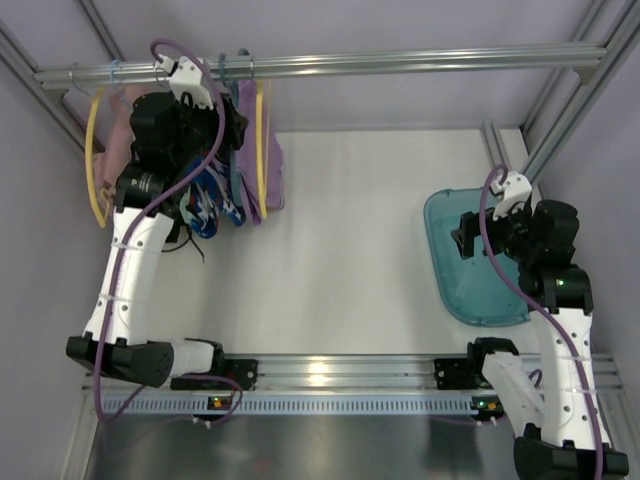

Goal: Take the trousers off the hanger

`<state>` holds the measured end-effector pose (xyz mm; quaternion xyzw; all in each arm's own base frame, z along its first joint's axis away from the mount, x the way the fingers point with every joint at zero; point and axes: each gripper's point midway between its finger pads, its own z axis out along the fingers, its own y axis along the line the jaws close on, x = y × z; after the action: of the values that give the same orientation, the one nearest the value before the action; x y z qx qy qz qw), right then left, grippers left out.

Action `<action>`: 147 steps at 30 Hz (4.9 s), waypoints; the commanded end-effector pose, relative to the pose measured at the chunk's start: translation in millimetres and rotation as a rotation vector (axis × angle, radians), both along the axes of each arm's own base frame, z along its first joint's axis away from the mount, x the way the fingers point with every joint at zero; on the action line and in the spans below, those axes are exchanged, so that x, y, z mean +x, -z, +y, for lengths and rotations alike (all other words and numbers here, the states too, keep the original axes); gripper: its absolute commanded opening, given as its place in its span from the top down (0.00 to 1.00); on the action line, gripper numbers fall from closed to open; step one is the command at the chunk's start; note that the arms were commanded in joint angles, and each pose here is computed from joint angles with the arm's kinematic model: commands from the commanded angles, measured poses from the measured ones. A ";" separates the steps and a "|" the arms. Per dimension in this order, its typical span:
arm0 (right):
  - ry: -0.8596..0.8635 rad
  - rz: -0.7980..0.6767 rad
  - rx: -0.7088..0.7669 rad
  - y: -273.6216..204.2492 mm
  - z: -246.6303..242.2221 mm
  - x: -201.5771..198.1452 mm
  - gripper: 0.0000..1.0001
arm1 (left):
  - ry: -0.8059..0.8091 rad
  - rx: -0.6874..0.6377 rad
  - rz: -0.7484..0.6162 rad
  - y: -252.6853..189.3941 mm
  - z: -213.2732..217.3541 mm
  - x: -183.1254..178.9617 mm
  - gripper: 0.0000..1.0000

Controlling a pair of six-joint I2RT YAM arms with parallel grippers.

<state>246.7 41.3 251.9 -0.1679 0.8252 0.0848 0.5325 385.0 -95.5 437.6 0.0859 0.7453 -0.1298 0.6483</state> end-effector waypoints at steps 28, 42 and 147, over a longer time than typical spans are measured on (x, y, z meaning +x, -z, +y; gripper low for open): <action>-0.023 -0.067 -0.035 -12.3 1.5 -8.9 0.01 | 0.382 -0.663 0.273 10.7 -68.5 -52.2 0.50; -0.019 -0.068 -0.056 -9.0 -1.0 -13.9 0.01 | 0.466 -0.769 0.021 -15.6 -52.9 -55.4 0.93; -0.083 -0.083 -0.083 -40.4 6.2 -7.4 0.01 | 0.289 -0.263 -0.078 29.4 -14.6 -258.5 1.00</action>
<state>244.8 43.4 268.4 -0.2056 0.8206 0.0721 0.5283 156.9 -105.3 390.3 0.0574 0.7120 -0.3137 0.6256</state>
